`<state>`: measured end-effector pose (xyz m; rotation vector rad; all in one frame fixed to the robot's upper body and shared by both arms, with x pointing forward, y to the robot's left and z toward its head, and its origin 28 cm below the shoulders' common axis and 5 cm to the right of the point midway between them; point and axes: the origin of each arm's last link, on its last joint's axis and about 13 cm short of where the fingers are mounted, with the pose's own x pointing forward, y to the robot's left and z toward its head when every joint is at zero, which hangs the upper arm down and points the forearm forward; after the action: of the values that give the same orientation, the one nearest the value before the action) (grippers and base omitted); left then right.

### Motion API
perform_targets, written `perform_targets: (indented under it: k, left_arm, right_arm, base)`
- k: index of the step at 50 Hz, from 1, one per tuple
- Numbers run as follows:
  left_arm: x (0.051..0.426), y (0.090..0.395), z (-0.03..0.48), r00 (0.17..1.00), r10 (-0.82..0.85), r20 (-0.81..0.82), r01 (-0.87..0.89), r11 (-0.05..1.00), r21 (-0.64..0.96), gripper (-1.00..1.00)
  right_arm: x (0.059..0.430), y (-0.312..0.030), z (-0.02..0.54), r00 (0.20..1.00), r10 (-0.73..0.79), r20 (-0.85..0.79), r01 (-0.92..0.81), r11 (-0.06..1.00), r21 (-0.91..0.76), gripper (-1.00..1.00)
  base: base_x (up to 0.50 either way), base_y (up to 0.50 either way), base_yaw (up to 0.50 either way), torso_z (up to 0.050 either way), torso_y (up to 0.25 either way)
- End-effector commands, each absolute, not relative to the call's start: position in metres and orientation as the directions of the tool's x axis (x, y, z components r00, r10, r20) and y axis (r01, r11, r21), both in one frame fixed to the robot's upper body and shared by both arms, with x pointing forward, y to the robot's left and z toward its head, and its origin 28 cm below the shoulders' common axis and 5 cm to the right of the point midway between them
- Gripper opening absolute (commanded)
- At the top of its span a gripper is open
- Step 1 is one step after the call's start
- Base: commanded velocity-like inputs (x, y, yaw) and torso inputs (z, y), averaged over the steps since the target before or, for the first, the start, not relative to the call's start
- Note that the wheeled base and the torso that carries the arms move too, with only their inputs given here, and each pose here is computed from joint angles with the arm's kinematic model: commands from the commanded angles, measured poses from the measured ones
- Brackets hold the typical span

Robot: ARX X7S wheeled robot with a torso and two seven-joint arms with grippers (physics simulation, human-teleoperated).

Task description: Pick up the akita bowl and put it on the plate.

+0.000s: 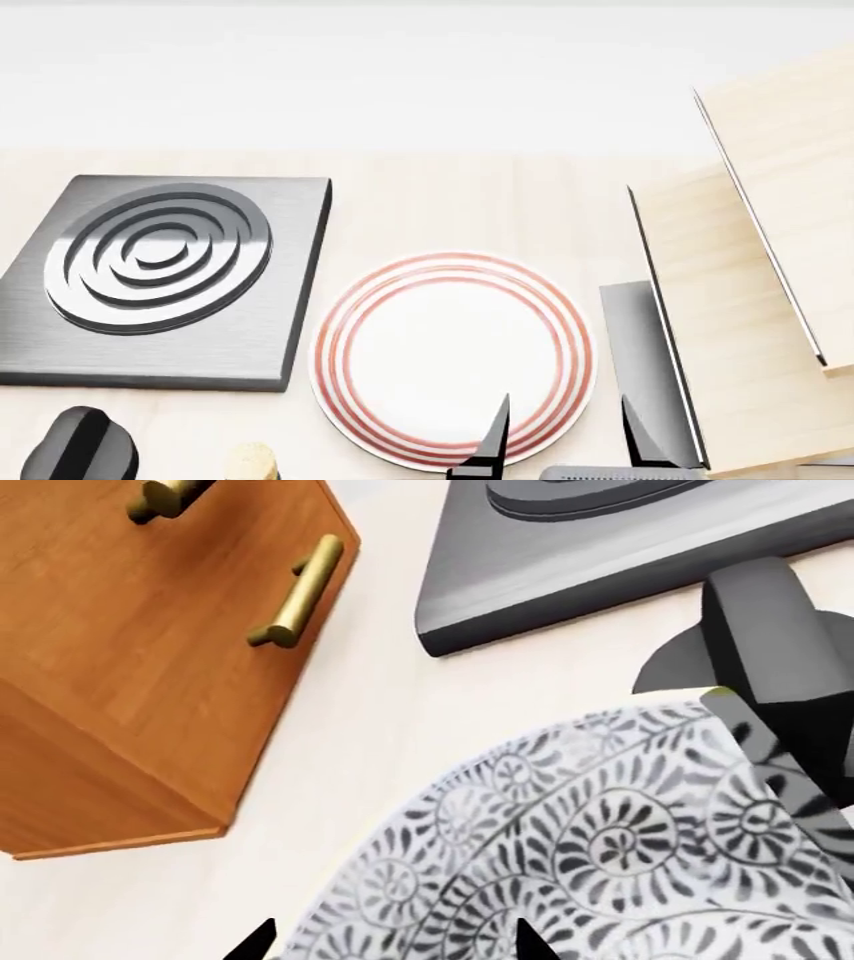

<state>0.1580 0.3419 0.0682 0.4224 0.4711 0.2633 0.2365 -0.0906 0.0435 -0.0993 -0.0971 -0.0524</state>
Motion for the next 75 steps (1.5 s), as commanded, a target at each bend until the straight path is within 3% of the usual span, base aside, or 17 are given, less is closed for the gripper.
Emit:
perform_targets:
  k: [1,53,75]
  left_arm:
    - [0.142,0.34,0.032,0.785,0.157,-0.6,0.016,0.962,0.273,-1.0]
    - [0.127,0.336,0.086,0.873,0.25,-0.418,-0.098,0.931,0.352,-1.0]
    - [0.128,0.336,0.132,0.928,0.306,-0.213,-0.249,0.934,0.257,-1.0]
  right_arm:
    - [0.237,-0.09,0.044,0.994,-0.046,0.098,0.056,0.994,-0.095,1.0]
    - [0.238,-0.091,0.043,0.994,-0.047,0.097,0.056,0.994,-0.089,1.0]
    - [0.239,-0.091,0.041,0.995,-0.042,0.093,0.05,0.995,-0.087,1.0]
  base:
    - [0.0,0.0,-0.01,-0.011,0.0]
    - [0.0,0.0,0.0,-0.002,0.0]
    - [0.0,0.0,0.0,0.0,0.0]
